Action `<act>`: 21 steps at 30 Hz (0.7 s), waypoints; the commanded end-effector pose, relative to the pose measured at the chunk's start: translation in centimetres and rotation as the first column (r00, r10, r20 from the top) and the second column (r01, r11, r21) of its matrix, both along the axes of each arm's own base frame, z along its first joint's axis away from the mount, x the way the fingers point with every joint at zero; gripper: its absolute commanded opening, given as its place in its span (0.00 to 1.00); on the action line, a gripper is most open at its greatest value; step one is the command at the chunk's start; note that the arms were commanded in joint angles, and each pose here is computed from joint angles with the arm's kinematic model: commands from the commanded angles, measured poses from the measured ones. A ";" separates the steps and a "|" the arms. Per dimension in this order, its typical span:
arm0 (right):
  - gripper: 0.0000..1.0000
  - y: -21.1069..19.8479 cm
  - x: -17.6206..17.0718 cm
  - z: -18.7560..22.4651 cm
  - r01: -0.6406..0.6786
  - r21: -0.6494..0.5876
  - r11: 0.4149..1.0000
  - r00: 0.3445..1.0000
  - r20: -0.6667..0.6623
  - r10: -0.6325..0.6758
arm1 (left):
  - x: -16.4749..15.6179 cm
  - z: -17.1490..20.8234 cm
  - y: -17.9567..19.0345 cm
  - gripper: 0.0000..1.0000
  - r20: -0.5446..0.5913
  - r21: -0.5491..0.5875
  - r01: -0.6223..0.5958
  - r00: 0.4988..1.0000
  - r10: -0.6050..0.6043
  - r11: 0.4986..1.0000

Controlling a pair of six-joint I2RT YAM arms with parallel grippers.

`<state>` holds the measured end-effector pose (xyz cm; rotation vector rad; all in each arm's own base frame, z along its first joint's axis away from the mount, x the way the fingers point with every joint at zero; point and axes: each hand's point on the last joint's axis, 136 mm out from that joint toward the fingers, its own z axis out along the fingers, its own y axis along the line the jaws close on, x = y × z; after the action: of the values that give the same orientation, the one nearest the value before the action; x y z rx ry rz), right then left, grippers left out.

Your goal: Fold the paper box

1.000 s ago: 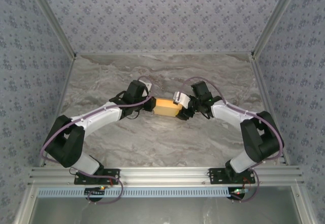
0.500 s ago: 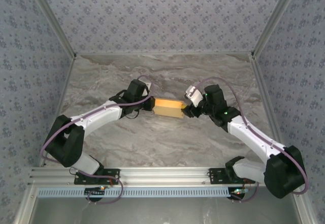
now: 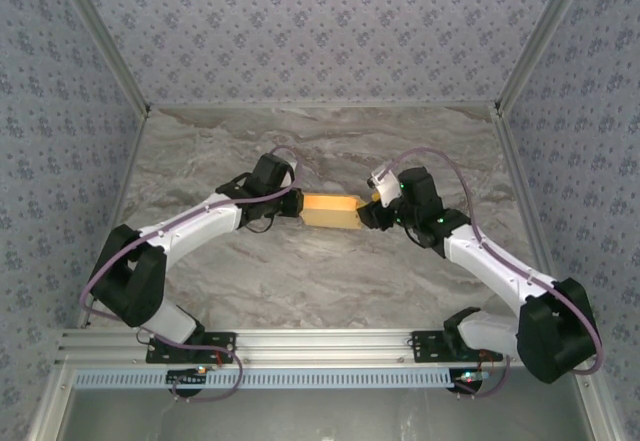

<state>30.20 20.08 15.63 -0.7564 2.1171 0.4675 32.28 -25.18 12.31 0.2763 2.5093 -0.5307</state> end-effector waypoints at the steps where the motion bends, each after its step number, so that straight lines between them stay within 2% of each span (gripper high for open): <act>1: 0.53 0.8 -0.6 0.2 -0.054 0.000 0.999 0.998 -0.034 0.054 | -0.4 -0.3 0.1 0.13 -0.037 0.024 -0.010 0.999 0.010 1.000; 6: 0.51 1.2 0.2 0.3 -0.049 -0.003 0.999 0.998 -0.026 0.049 | -0.3 -0.3 0.0 0.13 -0.043 0.026 -0.010 0.999 0.011 1.000; 10: 0.40 2.0 0.9 0.8 -0.042 0.005 0.999 0.999 -0.021 0.042 | -0.3 -0.2 -0.2 0.13 -0.047 0.029 -0.007 0.999 0.008 1.000; 14: 0.33 2.8 1.1 1.0 -0.045 -0.015 0.999 0.999 -0.015 0.045 | -0.2 0.0 -0.4 0.13 -0.047 0.028 -0.005 0.999 0.007 1.000; 19: 0.19 3.0 1.7 0.5 0.006 -0.062 0.998 0.999 -0.039 -0.008 | -0.3 0.4 -0.6 0.14 -0.062 0.013 -0.022 0.998 0.023 1.000; 21: 0.17 3.1 1.9 0.3 0.030 -0.071 0.997 0.998 -0.055 -0.034 | -0.3 0.9 -0.8 0.14 -0.062 -0.003 -0.027 0.998 0.026 1.000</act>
<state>31.94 22.84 15.85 -0.7878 2.1607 0.4271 32.17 -24.91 12.26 0.2377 2.5598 -0.4971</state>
